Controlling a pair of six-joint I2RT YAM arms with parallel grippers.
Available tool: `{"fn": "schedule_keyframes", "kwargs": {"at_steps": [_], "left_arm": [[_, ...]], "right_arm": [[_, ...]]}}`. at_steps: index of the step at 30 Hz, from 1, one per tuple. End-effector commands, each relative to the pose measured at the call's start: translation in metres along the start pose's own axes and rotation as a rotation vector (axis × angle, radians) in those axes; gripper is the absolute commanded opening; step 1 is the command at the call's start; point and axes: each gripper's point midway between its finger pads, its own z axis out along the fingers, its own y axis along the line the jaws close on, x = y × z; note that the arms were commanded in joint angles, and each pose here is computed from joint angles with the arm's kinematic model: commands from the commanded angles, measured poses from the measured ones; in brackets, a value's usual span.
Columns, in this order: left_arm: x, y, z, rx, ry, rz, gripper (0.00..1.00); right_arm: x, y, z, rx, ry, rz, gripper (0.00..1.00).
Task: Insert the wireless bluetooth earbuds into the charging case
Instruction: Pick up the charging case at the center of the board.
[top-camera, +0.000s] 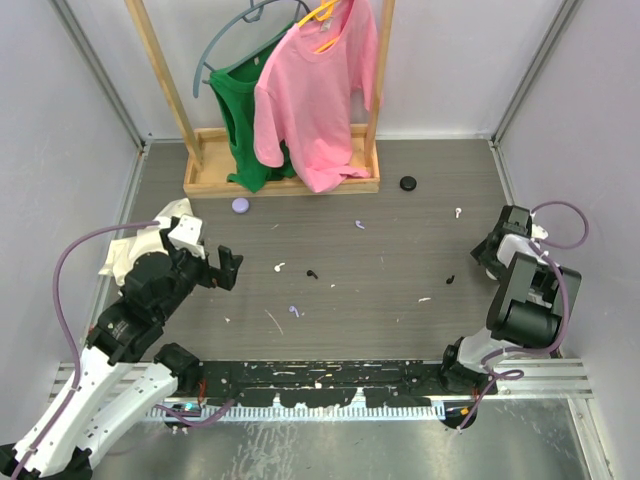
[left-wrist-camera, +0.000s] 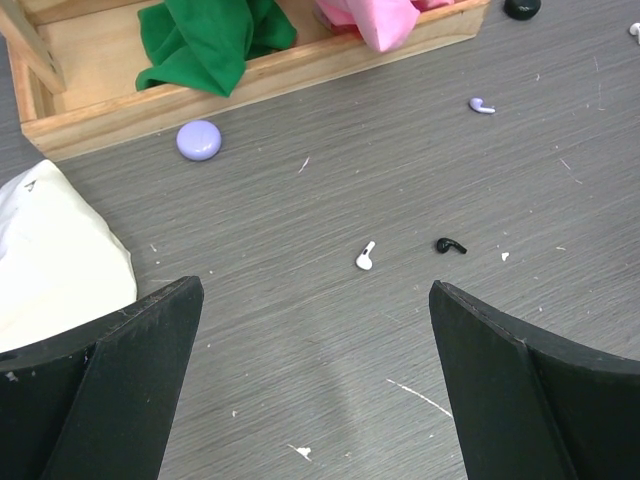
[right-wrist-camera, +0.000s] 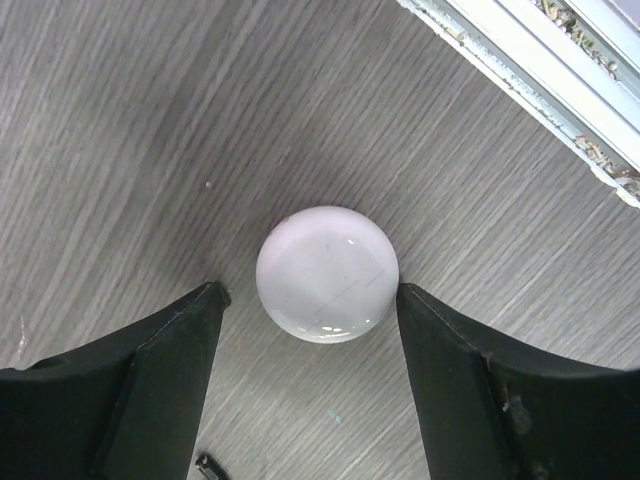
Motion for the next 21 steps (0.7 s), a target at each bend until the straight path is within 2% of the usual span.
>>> {"fn": "schedule_keyframes", "kwargs": {"at_steps": [1,6,12,16,21], "left_arm": [[-0.02,-0.002,0.003,0.009,-0.068,-0.007,0.98],[-0.02,-0.004,0.004,0.016,-0.066,-0.007,0.98],[-0.021,-0.005,0.005,0.023,-0.068,-0.015,0.98],[-0.023,-0.013,0.005,0.056,-0.059,-0.041,0.98],[-0.024,-0.027,0.008,0.12,-0.019,-0.083,0.98]], "right_arm": [[-0.015,0.003,0.005,-0.001,-0.038,0.022,0.75],[-0.017,0.004,0.006,0.002,-0.04,0.02,0.71],[-0.015,0.006,0.002,-0.024,-0.042,0.016,0.57],[-0.016,0.014,-0.008,-0.072,-0.056,0.007,0.47],[-0.01,0.041,-0.031,-0.186,-0.067,-0.05,0.43]]}}
